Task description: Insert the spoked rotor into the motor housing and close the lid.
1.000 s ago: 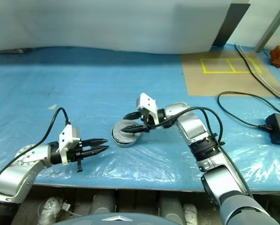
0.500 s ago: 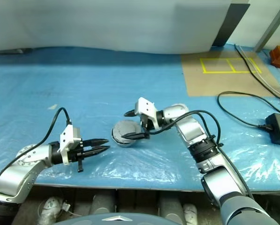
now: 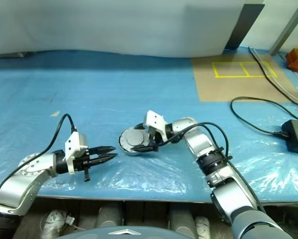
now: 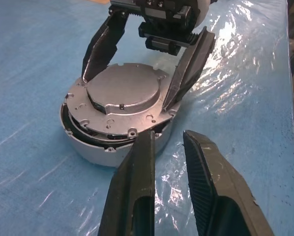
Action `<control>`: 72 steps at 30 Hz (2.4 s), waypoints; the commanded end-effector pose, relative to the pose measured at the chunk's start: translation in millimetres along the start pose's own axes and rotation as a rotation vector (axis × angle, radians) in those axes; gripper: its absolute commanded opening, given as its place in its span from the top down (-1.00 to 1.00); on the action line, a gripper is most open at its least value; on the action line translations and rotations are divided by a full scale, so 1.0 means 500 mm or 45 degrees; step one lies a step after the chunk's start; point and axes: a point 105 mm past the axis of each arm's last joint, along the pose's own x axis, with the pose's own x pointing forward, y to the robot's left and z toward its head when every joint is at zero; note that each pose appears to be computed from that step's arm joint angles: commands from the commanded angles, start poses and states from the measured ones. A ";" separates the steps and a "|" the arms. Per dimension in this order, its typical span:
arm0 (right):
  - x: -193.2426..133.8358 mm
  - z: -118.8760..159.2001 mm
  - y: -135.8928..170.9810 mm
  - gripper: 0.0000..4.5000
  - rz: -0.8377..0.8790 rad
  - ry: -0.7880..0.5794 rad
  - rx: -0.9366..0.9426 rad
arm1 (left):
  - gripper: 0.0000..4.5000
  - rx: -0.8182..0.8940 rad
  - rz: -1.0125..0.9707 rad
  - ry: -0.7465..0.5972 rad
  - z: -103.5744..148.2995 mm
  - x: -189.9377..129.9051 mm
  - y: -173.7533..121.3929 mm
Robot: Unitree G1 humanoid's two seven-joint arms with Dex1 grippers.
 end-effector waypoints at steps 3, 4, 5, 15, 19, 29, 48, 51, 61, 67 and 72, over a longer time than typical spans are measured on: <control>0.010 -0.030 0.023 -0.82 0.020 0.049 0.020 | 0.57 0.021 0.016 -0.025 0.010 -0.003 0.002; 0.010 -0.030 0.026 -0.72 0.028 0.046 0.014 | 0.57 0.021 0.019 -0.025 0.011 -0.004 0.003; 0.009 -0.029 0.026 -0.58 0.027 0.042 0.009 | 0.57 0.019 0.022 -0.026 0.011 -0.004 0.004; 0.015 0.048 -0.009 -0.32 -0.051 -0.106 0.085 | 0.57 0.005 0.125 -0.067 0.021 -0.015 0.032; 0.021 0.074 -0.003 -0.32 -0.034 -0.149 0.113 | 0.57 0.008 0.183 -0.043 0.013 -0.037 0.050; 0.046 0.067 0.008 -0.32 -0.059 -0.076 0.078 | 0.57 -0.010 0.234 0.003 -0.007 -0.062 0.053; 0.051 -0.059 0.019 -0.32 -0.096 0.090 0.210 | 0.57 -0.023 0.211 -0.028 0.004 -0.035 0.043; 0.051 -0.101 0.035 -0.32 -0.074 0.198 0.128 | 0.57 -0.018 0.215 -0.031 0.007 -0.035 0.045; 0.070 -0.116 0.037 -0.32 -0.120 0.213 0.172 | 0.57 0.000 0.251 -0.042 0.008 -0.012 0.057; 0.076 -0.131 0.037 -0.32 -0.143 0.255 0.174 | 0.57 0.002 0.249 -0.054 0.008 -0.005 0.059; 0.089 -0.151 0.043 -0.32 -0.202 0.261 0.244 | 0.57 0.003 0.270 -0.053 0.005 -0.007 0.062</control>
